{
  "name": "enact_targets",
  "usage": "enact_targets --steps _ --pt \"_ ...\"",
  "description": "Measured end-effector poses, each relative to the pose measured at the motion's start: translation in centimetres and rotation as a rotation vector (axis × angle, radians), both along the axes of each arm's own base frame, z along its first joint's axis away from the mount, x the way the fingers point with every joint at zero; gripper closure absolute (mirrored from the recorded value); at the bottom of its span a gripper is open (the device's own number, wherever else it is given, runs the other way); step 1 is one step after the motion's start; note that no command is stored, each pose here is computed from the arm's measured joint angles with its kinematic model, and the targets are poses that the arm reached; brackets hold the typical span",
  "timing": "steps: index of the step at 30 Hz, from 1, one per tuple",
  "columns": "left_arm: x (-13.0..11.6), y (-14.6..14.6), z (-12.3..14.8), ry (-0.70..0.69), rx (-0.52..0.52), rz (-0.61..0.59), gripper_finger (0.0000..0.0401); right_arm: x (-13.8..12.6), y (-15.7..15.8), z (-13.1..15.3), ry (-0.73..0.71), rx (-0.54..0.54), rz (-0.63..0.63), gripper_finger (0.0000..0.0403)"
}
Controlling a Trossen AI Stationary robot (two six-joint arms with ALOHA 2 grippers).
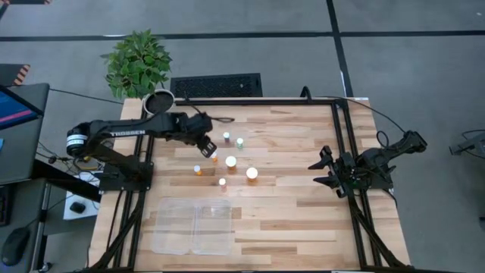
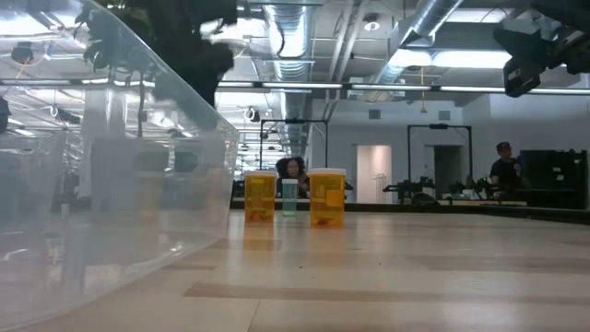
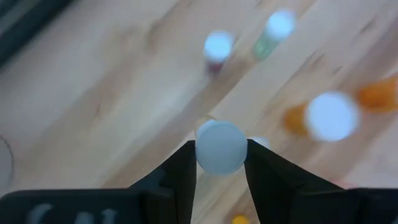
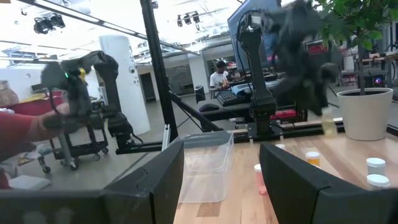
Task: Pick and place medicine bottles into bin by pill shape (circle, oval)
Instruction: Put the small yellow tablet bottle into the left transparent bin
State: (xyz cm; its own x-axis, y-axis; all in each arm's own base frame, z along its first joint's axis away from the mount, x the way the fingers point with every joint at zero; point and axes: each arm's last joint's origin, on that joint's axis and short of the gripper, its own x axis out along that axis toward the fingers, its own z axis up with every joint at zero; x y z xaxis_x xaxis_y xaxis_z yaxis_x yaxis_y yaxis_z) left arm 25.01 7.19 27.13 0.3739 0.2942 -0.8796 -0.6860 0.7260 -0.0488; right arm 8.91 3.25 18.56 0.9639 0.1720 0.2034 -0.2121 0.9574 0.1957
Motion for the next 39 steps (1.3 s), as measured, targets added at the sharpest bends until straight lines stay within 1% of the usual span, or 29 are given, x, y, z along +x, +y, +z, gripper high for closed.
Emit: enact_targets --steps 4,7,11,13,15,20,23,29,32,34,39 --pt "0.5 -0.4 4.1 -0.068 0.026 -0.034 0.0290 0.0 0.0 -0.2 0.016 -0.007 0.000 0.0177" --pt "0.8 -1.1 7.3 -0.148 0.028 -0.070 0.0288 0.1 0.0 -0.3 0.032 -0.014 0.000 0.0177" --pt "1.0 -3.0 10.7 -0.255 -0.020 -0.169 0.0285 0.1 0.0 -0.4 0.042 -0.017 0.000 0.0177" --pt "0.7 -4.3 11.7 -0.263 -0.062 -0.218 0.0286 0.1 0.0 -0.4 0.042 -0.017 0.000 0.0177" --pt "0.5 -5.7 12.2 -0.259 -0.102 -0.249 0.0287 0.1 0.0 -0.4 0.042 -0.017 0.001 0.0177" --pt "0.0 -10.0 11.7 -0.200 -0.180 -0.293 0.0287 0.1 0.0 -0.4 0.043 -0.018 0.001 0.0177" --pt "-0.3 -12.8 10.6 -0.146 -0.211 -0.278 0.0285 0.1 0.0 -0.4 0.043 -0.018 0.001 0.0177" --pt "-2.5 -18.7 7.9 -0.019 -0.238 -0.168 0.0285 0.1 0.0 -0.5 0.054 -0.006 0.004 0.0177" --pt "-3.8 -21.3 7.0 0.010 -0.261 -0.105 0.0285 0.1 0.0 -0.6 0.057 -0.007 0.004 0.0177" --pt "-4.8 -22.7 6.3 0.038 -0.269 -0.065 0.0285 0.1 0.0 -0.6 0.059 -0.008 0.004 0.0177" --pt "-6.9 -25.5 4.8 0.035 -0.306 -0.020 0.0285 0.1 0.1 -0.6 0.062 -0.009 0.004 0.0177"
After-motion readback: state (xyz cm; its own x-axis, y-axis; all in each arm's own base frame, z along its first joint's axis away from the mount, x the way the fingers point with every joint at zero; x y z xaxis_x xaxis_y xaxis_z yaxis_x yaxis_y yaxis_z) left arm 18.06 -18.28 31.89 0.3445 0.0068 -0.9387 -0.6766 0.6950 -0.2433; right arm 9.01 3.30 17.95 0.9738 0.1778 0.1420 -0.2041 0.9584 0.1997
